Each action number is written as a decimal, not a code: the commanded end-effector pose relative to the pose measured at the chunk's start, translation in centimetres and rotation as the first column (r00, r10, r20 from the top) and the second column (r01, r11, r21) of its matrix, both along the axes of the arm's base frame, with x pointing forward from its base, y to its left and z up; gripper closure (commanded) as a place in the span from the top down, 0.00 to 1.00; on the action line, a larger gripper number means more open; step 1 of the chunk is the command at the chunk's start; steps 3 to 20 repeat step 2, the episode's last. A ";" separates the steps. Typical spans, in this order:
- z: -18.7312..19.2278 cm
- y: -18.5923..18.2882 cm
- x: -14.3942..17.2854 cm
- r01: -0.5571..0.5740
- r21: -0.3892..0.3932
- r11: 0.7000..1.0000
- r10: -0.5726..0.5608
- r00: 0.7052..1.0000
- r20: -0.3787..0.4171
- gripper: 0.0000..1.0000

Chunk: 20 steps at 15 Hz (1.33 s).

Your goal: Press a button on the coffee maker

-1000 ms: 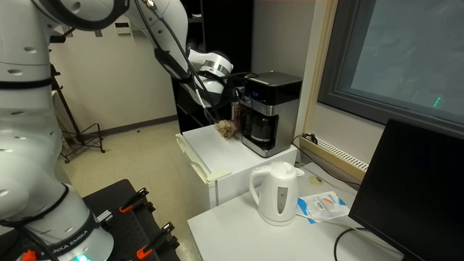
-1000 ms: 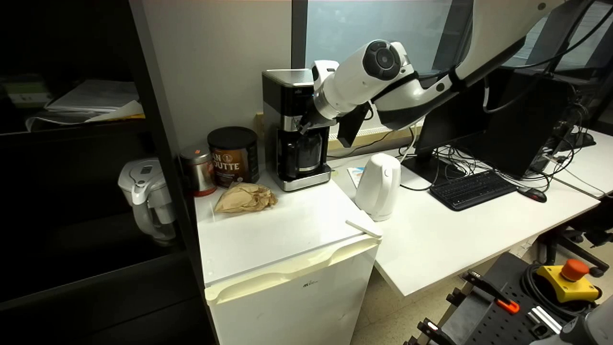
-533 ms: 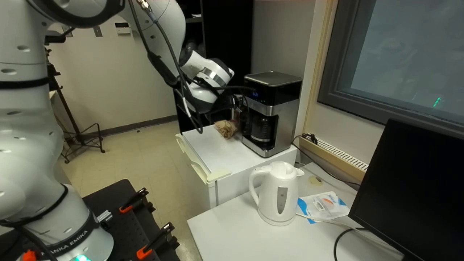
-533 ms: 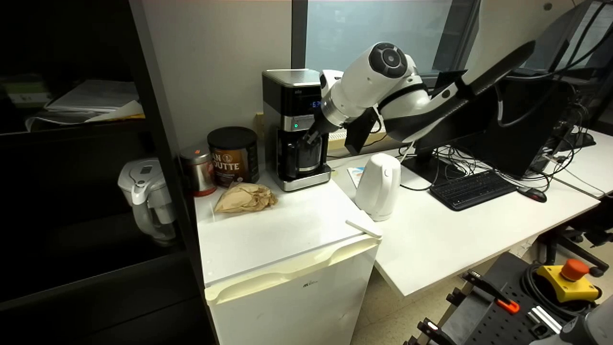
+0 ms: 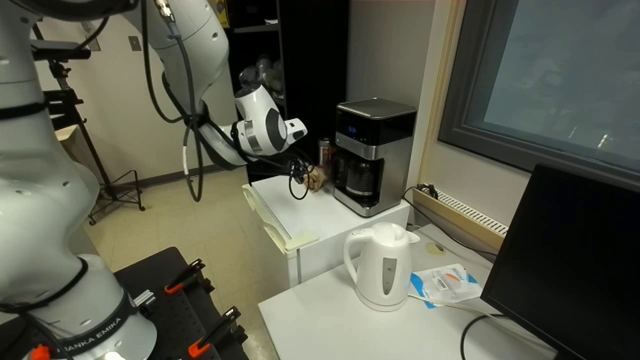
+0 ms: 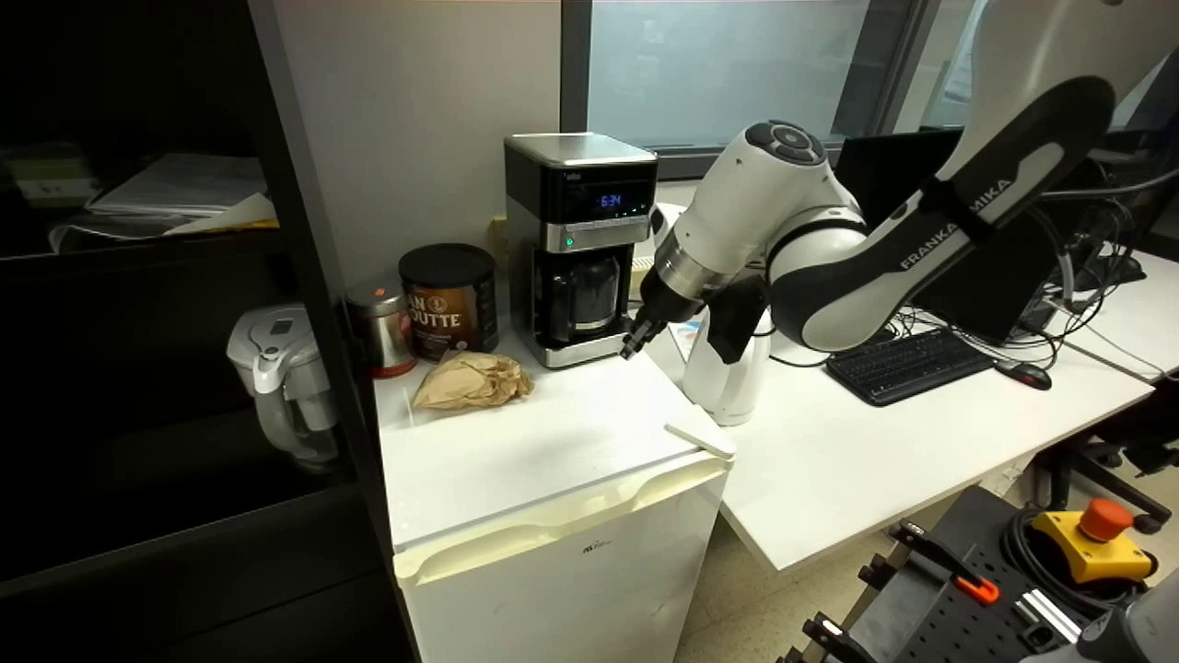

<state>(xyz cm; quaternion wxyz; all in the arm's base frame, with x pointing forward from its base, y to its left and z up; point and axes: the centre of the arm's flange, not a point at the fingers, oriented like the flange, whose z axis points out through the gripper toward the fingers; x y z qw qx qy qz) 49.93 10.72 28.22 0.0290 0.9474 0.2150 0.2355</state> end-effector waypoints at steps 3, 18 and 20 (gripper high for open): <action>6.1 -0.5 -4.0 0.053 0.088 0.995 -0.043 0.993 -0.112 0.00; 6.1 -0.5 -4.0 0.053 0.088 0.995 -0.043 0.993 -0.112 0.00; 6.1 -0.5 -4.0 0.053 0.088 0.995 -0.043 0.993 -0.112 0.00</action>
